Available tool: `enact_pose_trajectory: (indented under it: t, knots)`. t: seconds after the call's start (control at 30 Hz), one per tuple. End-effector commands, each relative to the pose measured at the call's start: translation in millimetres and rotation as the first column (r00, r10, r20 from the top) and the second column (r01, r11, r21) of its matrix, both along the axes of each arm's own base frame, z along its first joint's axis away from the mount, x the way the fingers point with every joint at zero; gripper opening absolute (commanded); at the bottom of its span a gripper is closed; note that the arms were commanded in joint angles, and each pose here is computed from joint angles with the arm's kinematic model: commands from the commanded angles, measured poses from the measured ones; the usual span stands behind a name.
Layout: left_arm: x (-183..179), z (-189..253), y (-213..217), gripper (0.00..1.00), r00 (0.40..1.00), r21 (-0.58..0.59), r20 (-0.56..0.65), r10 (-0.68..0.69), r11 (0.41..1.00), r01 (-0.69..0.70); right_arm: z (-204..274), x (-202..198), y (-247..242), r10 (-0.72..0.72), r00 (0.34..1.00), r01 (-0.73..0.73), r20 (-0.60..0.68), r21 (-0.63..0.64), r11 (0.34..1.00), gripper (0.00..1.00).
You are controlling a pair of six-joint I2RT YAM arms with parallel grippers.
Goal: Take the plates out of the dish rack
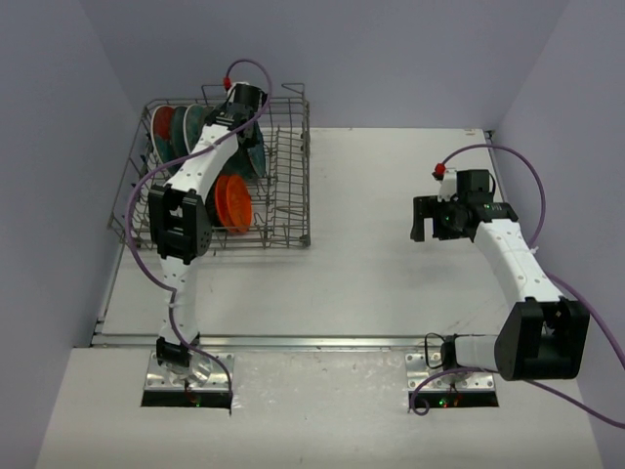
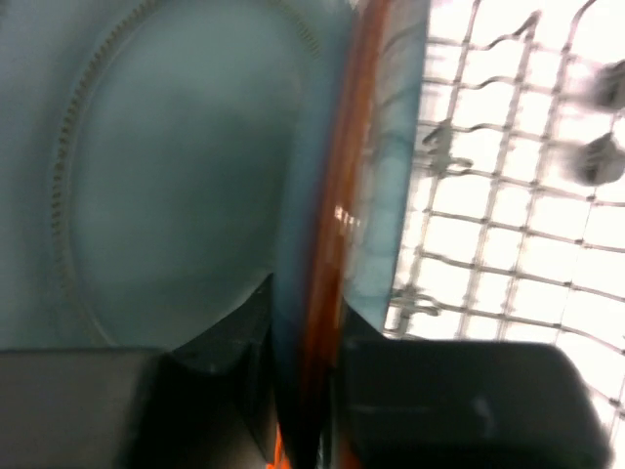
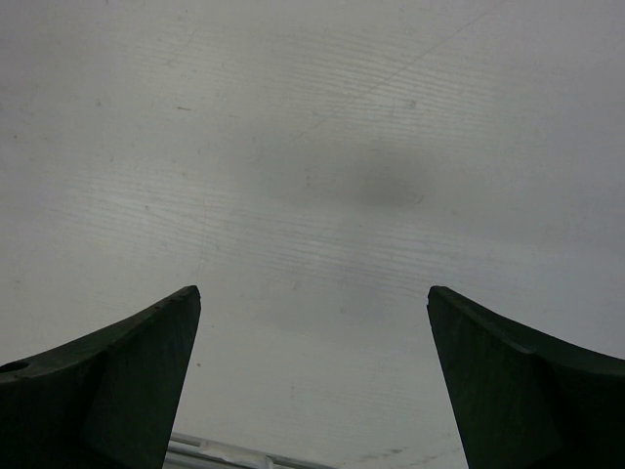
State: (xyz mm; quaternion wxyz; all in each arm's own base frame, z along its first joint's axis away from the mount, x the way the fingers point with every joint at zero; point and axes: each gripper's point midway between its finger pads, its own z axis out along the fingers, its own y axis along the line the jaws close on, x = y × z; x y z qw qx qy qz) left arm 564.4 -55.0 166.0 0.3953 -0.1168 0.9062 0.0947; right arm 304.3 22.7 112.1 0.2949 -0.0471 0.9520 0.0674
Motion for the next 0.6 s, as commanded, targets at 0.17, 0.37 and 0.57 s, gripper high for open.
enact_pose_trajectory:
  t: [0.17,0.37,0.57]
  knots:
    - [4,82,18,0.00,0.977,0.065,0.211,0.006,0.998,-0.020,24,16,1,-0.003,0.997,0.003,0.080,0.009,1.000,0.99]
    - [-8,152,20,0.00,0.939,0.165,0.345,-0.005,0.985,-0.055,36,19,8,0.018,0.994,-0.023,0.109,0.038,0.999,0.99]
    - [-26,218,27,0.00,0.887,0.243,0.460,-0.036,0.966,-0.086,53,23,14,0.039,0.989,-0.050,0.144,0.067,0.997,0.99]
